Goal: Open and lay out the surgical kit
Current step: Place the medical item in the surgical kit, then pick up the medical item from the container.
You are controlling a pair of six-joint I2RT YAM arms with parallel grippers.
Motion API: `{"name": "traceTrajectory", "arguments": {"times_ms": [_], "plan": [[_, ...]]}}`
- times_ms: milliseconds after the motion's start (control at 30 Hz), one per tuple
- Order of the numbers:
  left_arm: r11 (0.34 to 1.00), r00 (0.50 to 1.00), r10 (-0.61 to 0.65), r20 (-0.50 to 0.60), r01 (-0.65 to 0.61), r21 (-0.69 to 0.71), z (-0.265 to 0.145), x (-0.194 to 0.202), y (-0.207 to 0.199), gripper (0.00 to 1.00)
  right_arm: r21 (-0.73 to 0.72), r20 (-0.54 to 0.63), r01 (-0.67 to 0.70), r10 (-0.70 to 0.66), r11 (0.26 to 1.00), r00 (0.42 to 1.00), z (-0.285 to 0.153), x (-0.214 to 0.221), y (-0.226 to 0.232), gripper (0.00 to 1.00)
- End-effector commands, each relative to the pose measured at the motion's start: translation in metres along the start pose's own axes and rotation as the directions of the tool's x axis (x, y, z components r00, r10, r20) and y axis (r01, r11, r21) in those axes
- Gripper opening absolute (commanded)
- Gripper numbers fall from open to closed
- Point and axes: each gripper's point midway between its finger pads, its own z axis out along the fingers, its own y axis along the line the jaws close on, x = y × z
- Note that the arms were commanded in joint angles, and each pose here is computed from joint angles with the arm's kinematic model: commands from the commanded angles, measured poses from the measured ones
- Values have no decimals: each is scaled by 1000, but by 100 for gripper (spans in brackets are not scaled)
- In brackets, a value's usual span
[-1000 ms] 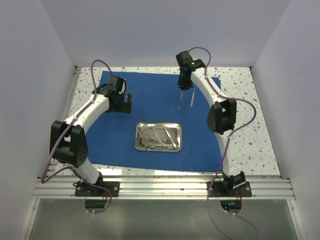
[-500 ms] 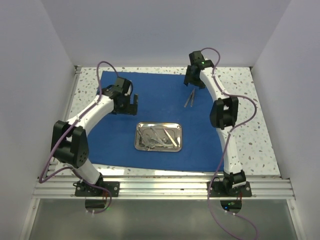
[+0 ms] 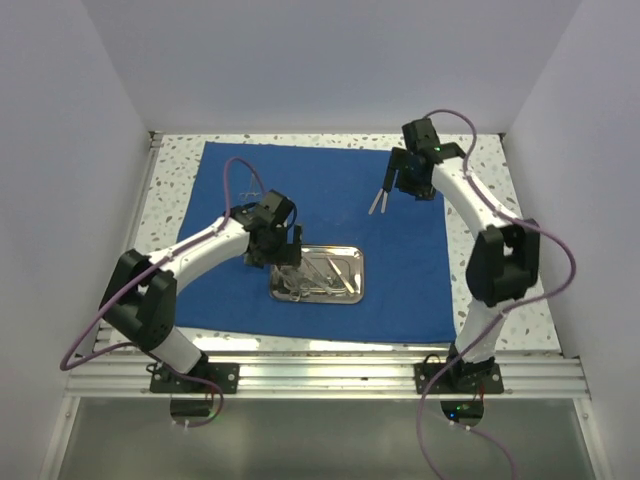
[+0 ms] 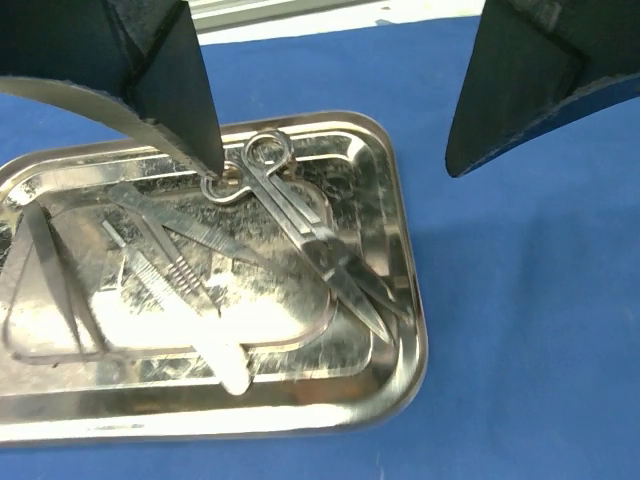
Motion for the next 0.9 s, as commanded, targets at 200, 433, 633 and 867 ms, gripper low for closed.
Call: {"name": "traceTrajectory", "arguments": {"times_ms": [200, 433, 633, 867], "plan": [[980, 983, -183, -1, 183, 76, 11, 22, -37, 79, -163, 68, -14, 25, 987, 997, -75, 32, -4, 78], [983, 983, -182, 6, 182, 12, 19, 13, -41, 61, -167, 23, -5, 9, 986, 1000, -75, 55, -10, 77], [984, 985, -166, -41, 163, -66, 40, 22, -38, 55, -176, 16, -9, 12, 984, 1000, -77, 60, -10, 77], [980, 984, -166, -70, 156, -123, 54, 27, -34, 47, -168, 16, 5, -3, 986, 1000, -80, 65, -16, 77]]}}
